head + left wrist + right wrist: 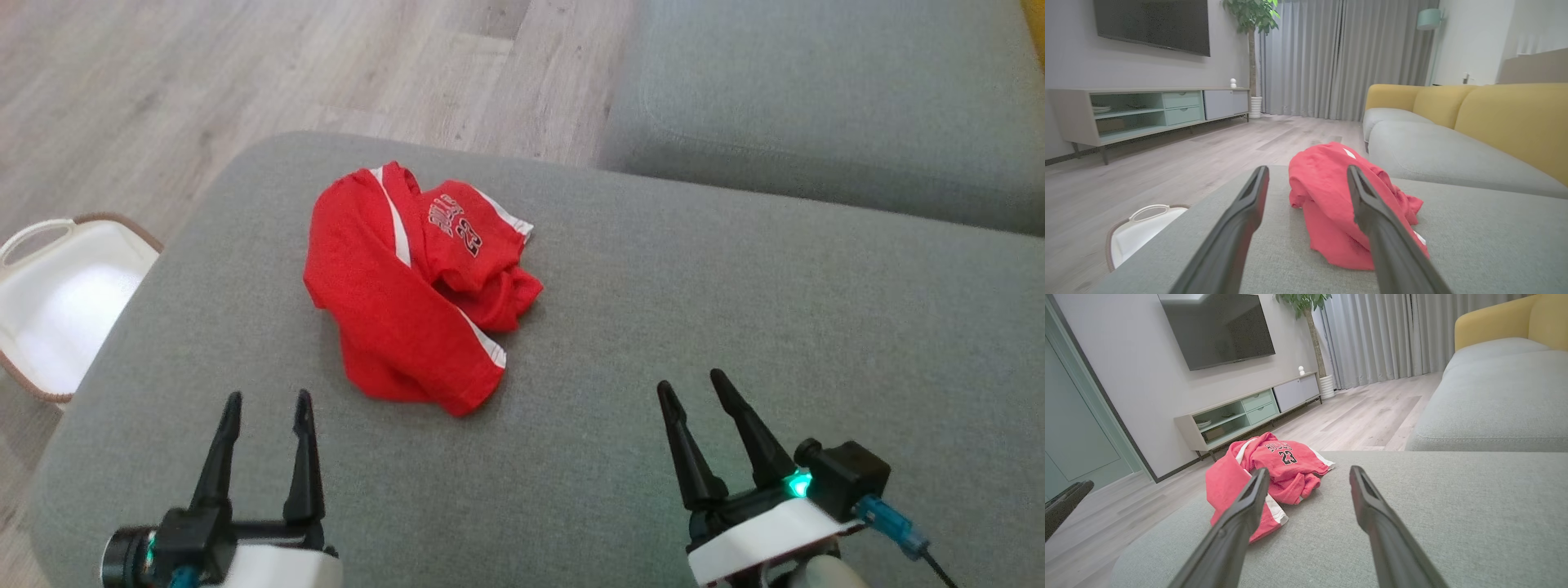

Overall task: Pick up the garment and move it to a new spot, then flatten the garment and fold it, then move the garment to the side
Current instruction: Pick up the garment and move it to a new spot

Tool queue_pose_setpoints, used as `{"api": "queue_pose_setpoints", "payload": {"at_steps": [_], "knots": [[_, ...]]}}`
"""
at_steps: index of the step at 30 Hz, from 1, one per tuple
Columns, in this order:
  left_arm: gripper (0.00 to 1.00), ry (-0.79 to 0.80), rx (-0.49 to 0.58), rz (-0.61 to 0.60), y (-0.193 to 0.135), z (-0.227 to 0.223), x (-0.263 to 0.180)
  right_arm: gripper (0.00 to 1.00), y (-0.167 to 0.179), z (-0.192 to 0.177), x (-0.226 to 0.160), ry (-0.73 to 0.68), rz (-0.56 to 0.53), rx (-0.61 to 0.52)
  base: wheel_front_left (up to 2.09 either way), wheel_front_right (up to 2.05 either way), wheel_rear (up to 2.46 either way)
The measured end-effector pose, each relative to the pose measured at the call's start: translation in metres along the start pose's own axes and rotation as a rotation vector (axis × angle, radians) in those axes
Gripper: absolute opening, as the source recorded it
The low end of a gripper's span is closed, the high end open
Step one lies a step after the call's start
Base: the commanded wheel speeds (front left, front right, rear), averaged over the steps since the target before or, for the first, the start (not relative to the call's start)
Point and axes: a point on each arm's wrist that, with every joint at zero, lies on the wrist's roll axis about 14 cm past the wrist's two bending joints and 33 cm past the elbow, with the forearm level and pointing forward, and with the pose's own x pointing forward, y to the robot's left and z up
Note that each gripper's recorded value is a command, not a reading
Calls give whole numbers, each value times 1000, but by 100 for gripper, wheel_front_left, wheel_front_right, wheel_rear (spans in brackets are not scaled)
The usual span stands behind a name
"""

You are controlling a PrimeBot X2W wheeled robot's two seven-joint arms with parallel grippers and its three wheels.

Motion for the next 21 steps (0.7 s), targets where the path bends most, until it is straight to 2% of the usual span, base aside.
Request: {"api": "queue_pose_setpoints", "payload": {"at_steps": [4,8,10,15,21], "knots": [[100,45,72,-90,-8,-11,18,100,-11,-5,1,10,-30,19,0,0,0],[100,54,188,-188,-17,4,80,100,-32,-8,5,12,-75,31,0,0,0],[100,71,214,-210,-21,5,94,100,-36,-7,7,10,-84,32,0,0,0],[100,260,278,-257,-30,-16,147,100,-56,-2,20,-15,-115,35,0,0,0],[100,522,261,-298,-42,-65,171,100,-84,1,22,-33,-179,44,0,0,0]]}}
